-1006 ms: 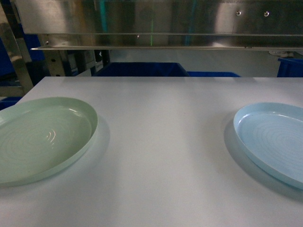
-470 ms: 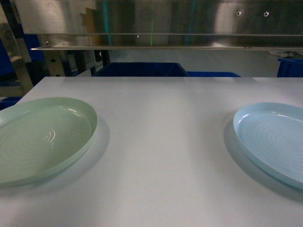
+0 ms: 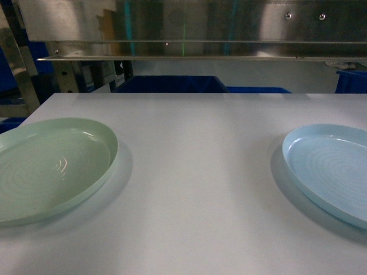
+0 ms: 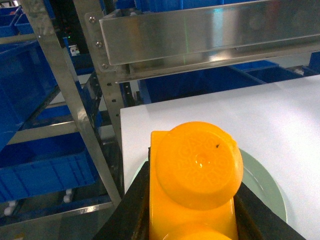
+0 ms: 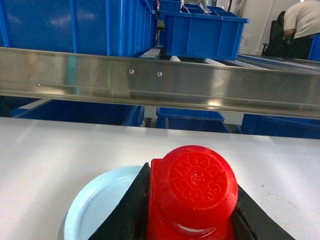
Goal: Sort and place red and yellow blocks in left bins
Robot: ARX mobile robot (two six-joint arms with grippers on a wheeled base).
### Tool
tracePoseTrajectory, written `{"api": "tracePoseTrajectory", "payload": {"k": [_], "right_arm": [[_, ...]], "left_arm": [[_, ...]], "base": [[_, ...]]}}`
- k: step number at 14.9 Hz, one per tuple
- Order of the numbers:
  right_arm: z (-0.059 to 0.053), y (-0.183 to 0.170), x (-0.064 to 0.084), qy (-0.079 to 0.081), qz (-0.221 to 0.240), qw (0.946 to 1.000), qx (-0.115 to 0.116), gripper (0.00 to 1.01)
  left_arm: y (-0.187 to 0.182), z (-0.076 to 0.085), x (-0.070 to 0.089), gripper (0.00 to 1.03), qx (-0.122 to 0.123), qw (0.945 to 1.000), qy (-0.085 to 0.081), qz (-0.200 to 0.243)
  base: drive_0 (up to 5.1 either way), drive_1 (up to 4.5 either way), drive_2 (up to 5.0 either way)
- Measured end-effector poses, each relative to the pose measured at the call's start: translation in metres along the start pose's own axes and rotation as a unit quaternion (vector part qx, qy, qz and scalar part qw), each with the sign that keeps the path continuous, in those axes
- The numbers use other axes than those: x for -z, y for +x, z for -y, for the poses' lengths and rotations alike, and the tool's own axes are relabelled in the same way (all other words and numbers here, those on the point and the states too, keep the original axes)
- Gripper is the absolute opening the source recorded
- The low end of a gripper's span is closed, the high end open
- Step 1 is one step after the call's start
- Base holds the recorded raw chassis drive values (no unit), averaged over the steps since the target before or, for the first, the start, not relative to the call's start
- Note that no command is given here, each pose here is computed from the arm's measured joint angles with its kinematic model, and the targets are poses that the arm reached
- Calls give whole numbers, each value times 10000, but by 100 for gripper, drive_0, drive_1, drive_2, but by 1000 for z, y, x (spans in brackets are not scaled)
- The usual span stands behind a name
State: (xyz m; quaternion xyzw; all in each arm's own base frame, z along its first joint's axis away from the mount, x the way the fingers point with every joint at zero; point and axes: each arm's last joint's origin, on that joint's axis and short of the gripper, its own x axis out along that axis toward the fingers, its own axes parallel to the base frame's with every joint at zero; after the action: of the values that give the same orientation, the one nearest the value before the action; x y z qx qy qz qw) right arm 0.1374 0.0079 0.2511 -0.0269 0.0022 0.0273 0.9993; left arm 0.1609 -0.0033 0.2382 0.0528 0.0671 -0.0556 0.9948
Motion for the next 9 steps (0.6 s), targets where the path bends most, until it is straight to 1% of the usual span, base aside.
{"api": "tracePoseTrajectory", "payload": {"k": [2,5,9], "right_arm": [[0,0,0,0,0,10000,0,27],[0,0,0,0,0,10000,0,27],[0,0,0,0,0,10000,0,27]], "left_arm": [[1,-1,-2,27,-37,10000,-2,21],[1,-2,-3,27,-30,10000,-3,34],[1,-3,-1,27,-21,10000,-19,-71]], "base": [[0,0,0],[0,0,0],[0,0,0]]}}
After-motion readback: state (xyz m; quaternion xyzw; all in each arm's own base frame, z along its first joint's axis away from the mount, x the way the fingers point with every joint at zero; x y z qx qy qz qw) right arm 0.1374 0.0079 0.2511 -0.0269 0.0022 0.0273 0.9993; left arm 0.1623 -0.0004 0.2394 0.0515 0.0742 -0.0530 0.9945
